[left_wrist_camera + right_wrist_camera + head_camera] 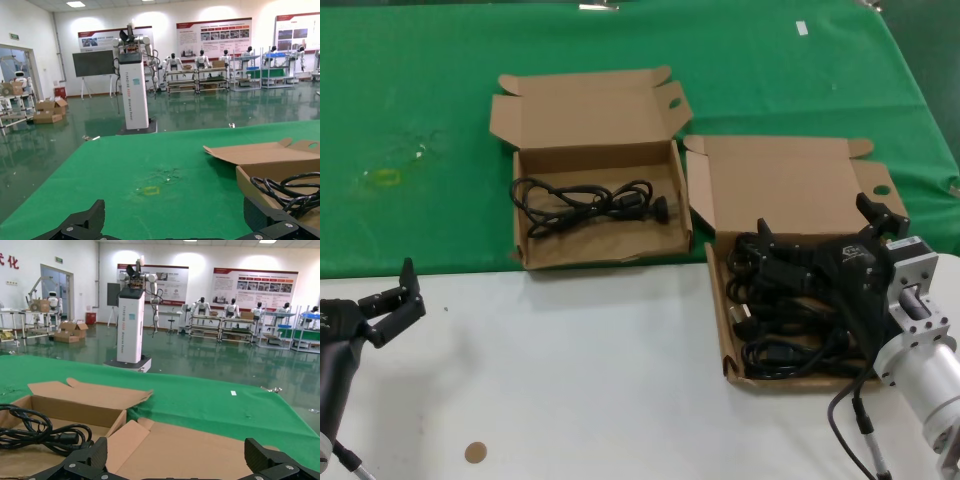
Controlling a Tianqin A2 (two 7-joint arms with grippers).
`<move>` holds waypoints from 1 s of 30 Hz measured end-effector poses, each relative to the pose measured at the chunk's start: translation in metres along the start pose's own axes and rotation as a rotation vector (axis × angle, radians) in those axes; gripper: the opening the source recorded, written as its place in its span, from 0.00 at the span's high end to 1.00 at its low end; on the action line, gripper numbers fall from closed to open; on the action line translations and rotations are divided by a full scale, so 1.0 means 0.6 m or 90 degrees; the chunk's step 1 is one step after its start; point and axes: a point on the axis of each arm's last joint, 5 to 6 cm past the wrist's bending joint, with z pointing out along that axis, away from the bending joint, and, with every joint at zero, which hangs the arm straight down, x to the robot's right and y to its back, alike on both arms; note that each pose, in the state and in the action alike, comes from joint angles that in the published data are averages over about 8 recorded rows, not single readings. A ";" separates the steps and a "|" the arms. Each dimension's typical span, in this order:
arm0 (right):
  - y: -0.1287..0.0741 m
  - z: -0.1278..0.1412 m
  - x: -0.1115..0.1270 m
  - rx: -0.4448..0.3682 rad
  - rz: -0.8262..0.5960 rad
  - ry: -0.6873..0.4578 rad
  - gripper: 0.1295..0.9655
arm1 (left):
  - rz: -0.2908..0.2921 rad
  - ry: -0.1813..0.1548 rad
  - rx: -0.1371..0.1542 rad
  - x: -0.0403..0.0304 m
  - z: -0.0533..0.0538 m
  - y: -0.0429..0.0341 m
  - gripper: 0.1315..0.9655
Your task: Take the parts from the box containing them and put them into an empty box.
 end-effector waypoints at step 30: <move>0.000 0.000 0.000 0.000 0.000 0.000 0.00 | 0.000 0.000 0.000 0.000 0.000 0.000 0.00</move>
